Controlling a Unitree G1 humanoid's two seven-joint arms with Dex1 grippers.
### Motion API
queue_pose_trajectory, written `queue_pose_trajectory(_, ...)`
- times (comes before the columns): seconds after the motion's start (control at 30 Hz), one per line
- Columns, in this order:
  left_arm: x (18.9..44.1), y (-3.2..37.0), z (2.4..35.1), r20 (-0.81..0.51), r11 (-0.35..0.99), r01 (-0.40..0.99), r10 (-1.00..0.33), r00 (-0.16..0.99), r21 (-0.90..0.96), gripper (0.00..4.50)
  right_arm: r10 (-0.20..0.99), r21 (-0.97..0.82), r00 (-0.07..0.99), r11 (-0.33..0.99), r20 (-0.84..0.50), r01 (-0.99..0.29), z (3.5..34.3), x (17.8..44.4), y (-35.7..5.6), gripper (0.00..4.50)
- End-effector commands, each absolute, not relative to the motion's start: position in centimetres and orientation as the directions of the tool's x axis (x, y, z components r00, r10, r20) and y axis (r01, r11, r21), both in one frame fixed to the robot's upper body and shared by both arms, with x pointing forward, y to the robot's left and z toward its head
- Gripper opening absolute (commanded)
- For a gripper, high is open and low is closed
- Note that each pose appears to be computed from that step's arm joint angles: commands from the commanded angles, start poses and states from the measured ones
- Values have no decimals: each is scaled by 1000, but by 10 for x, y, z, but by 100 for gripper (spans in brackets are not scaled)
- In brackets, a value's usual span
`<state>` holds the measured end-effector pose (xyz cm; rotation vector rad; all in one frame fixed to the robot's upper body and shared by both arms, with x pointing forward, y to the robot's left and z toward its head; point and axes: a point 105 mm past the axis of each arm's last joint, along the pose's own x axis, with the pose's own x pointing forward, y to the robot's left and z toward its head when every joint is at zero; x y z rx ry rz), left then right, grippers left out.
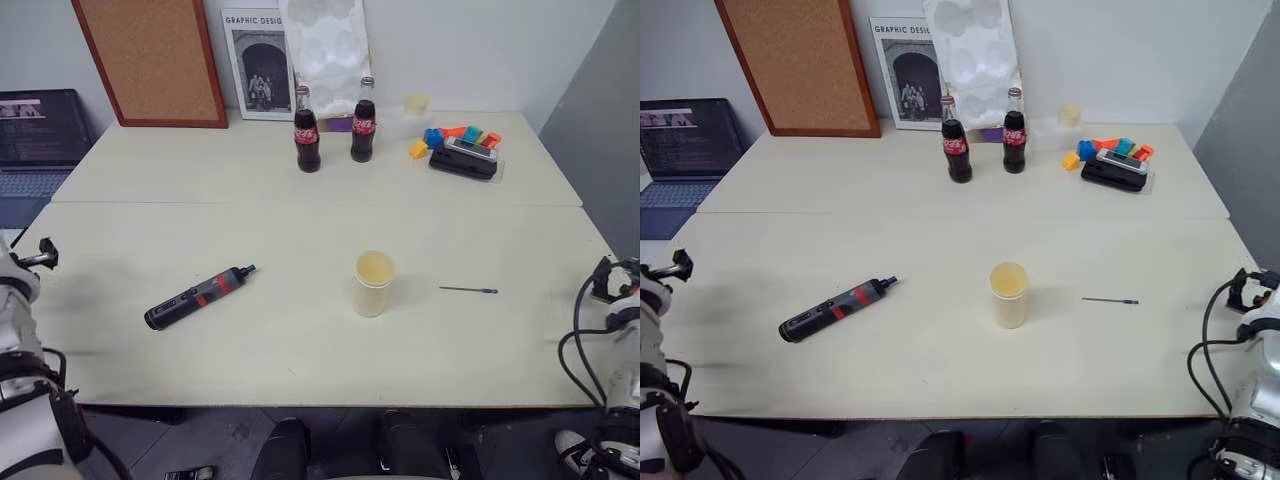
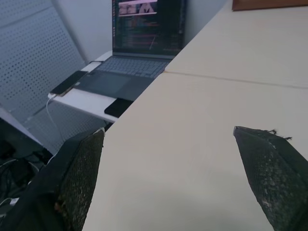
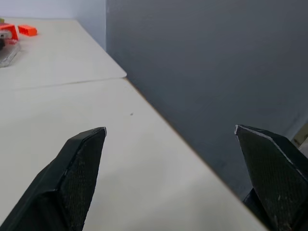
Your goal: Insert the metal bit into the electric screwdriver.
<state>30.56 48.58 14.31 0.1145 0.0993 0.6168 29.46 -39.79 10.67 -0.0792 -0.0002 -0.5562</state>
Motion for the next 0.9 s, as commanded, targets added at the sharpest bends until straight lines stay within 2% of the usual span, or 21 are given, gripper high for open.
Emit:
queue_pose_trajectory(0.03,302,489,153,-14,794,-598,603,798,110,446,-526,-94,844,840,101,535,130,296,-400,450)
queue_pose_trajectory(0.37,293,491,142,-21,789,-609,612,790,85,446,-516,-116,851,843,99,524,133,295,-401,450)
queue_pose_trajectory(0.67,295,488,146,-13,799,-596,599,801,83,446,-495,-135,863,853,97,504,137,296,-400,450)
queue_pose_trajectory(0.77,310,468,164,3,877,-453,458,889,160,446,-382,-206,921,897,82,391,150,303,-385,450)
queue_pose_trajectory(0.83,331,434,187,2,938,-260,267,964,229,446,-150,-302,987,940,53,159,175,315,-353,450)
queue_pose_trajectory(0.9,348,397,213,-1,968,-75,77,997,241,446,83,-372,997,925,-11,-81,199,319,-320,450)
